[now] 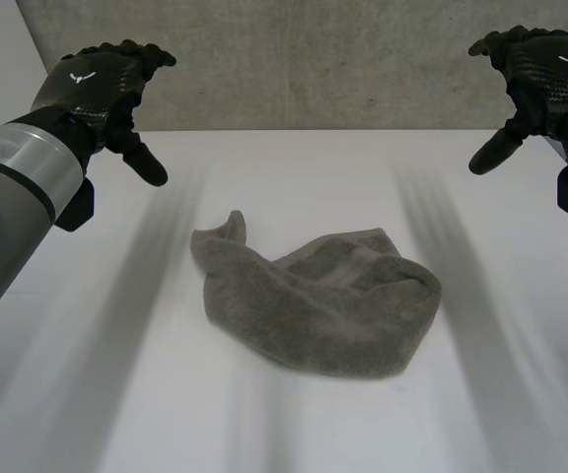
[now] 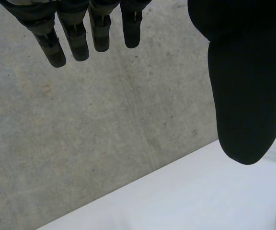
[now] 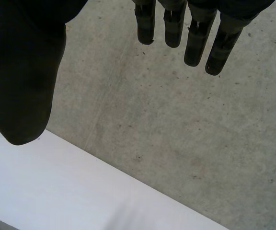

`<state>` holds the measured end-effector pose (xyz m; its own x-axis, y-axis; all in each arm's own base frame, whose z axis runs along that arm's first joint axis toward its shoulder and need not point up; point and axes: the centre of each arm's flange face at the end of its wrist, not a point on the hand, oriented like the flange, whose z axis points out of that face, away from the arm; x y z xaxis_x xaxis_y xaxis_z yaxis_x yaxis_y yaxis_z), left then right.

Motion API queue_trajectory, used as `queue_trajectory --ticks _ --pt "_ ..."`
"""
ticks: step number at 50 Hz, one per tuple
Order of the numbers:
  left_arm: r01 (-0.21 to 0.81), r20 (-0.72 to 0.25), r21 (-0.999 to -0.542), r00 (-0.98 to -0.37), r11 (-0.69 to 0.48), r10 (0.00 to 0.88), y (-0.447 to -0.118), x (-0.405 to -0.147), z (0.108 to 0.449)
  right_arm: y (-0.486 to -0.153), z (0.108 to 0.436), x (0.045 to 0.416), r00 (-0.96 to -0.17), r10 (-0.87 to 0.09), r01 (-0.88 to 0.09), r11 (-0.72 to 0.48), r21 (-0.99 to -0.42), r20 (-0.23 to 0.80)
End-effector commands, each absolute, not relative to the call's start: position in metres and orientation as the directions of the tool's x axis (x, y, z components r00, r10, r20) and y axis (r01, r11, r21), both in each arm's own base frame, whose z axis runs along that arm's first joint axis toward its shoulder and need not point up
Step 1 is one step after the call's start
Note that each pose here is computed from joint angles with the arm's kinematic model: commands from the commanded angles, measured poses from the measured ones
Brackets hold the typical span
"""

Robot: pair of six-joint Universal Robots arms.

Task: Fold the towel.

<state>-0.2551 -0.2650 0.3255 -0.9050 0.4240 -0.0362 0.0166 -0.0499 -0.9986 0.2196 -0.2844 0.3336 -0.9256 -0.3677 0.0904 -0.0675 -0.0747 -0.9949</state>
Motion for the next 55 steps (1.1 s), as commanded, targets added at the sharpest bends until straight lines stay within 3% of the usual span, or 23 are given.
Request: queue_trajectory --ticks 1,8,12,14,20,22,25,30,37,41,44,45,46,47,48,49,50,51,52,53,54,55 --pt "0.018 -0.037 -0.999 -0.903 -0.048 0.427 -0.264 -0.255 0.325 -0.284 0.333 0.22 -0.923 -0.373 -0.068 -0.078 -0.995 0.092" --pt "0.031 -0.044 -0.999 -0.898 -0.037 0.437 -0.263 -0.256 0.319 -0.282 0.33 0.228 -0.894 -0.433 -0.09 -0.087 -0.992 0.12" --pt "0.042 -0.044 -0.999 -0.895 -0.016 0.444 -0.264 -0.258 0.31 -0.286 0.299 0.242 -0.801 -0.569 -0.191 -0.048 -0.98 0.184" --pt "0.068 -0.039 -0.997 -0.889 0.046 0.456 -0.27 -0.264 0.288 -0.286 0.285 0.248 -0.757 -0.625 -0.224 -0.024 -0.974 0.19" --pt "0.136 -0.052 -0.982 -0.866 0.134 0.497 -0.276 -0.275 0.248 -0.283 0.231 0.277 -0.646 -0.751 -0.311 0.098 -0.945 0.134" --pt "0.204 -0.079 -0.963 -0.838 0.176 0.54 -0.275 -0.285 0.219 -0.28 0.217 0.285 -0.627 -0.77 -0.332 0.129 -0.935 0.116" --pt "0.246 -0.102 -0.951 -0.82 0.186 0.563 -0.273 -0.292 0.206 -0.279 0.19 0.29 -0.611 -0.787 -0.378 0.195 -0.905 0.086" --pt "0.379 -0.182 -0.902 -0.768 0.206 0.614 -0.269 -0.303 0.163 -0.275 0.158 0.292 -0.577 -0.809 -0.473 0.216 -0.854 0.115" --pt "0.411 -0.195 -0.887 -0.748 0.211 0.635 -0.266 -0.307 0.15 -0.264 0.133 0.297 -0.537 -0.822 -0.585 0.204 -0.785 0.187" --pt "0.4 -0.202 -0.897 -0.75 0.189 0.63 -0.271 -0.31 0.156 -0.268 0.14 0.299 -0.533 -0.819 -0.595 0.185 -0.783 0.211" --pt "0.366 -0.216 -0.921 -0.762 0.131 0.611 -0.282 -0.314 0.176 -0.282 0.16 0.306 -0.564 -0.789 -0.536 0.125 -0.835 0.243" --pt "0.341 -0.223 -0.936 -0.768 0.088 0.6 -0.289 -0.318 0.189 -0.292 0.182 0.31 -0.602 -0.752 -0.47 0.06 -0.88 0.27" --pt "0.298 -0.238 -0.954 -0.78 0.01 0.579 -0.295 -0.321 0.214 -0.292 0.183 0.31 -0.602 -0.752 -0.47 0.06 -0.881 0.27" --pt "0.298 -0.238 -0.955 -0.78 0.009 0.579 -0.295 -0.321 0.214 -0.3 0.224 0.312 -0.653 -0.697 -0.366 -0.051 -0.929 0.295" --pt "0.243 -0.251 -0.966 -0.802 -0.088 0.542 -0.3 -0.321 0.248 -0.3 0.224 0.312 -0.654 -0.697 -0.365 -0.052 -0.93 0.296" --pt "0.175 -0.252 -0.965 -0.827 -0.195 0.502 -0.303 -0.32 0.283 -0.302 0.265 0.312 -0.701 -0.65 -0.248 -0.165 -0.955 0.294" --pt "0.174 -0.252 -0.965 -0.828 -0.196 0.502 -0.303 -0.32 0.284 -0.301 0.302 0.309 -0.74 -0.612 -0.128 -0.279 -0.952 0.279" --pt "0.107 -0.25 -0.944 -0.849 -0.311 0.466 -0.302 -0.319 0.316 -0.301 0.303 0.309 -0.741 -0.611 -0.127 -0.28 -0.952 0.279" --pt "0.107 -0.25 -0.944 -0.849 -0.313 0.465 -0.302 -0.319 0.316 -0.298 0.331 0.308 -0.765 -0.591 -0.018 -0.377 -0.926 0.255" --pt "0.041 -0.245 -0.902 -0.869 -0.431 0.43 -0.3 -0.318 0.346 -0.292 0.352 0.306 -0.781 -0.582 0.08 -0.453 -0.888 0.226" --pt "-0.021 -0.234 -0.84 -0.888 -0.542 0.396 -0.295 -0.315 0.374 -0.292 0.352 0.306 -0.781 -0.582 0.081 -0.454 -0.887 0.226" --pt "-0.021 -0.234 -0.839 -0.888 -0.543 0.396 -0.295 -0.315 0.374 -0.291 0.37 0.298 -0.805 -0.562 0.166 -0.52 -0.838 0.189"
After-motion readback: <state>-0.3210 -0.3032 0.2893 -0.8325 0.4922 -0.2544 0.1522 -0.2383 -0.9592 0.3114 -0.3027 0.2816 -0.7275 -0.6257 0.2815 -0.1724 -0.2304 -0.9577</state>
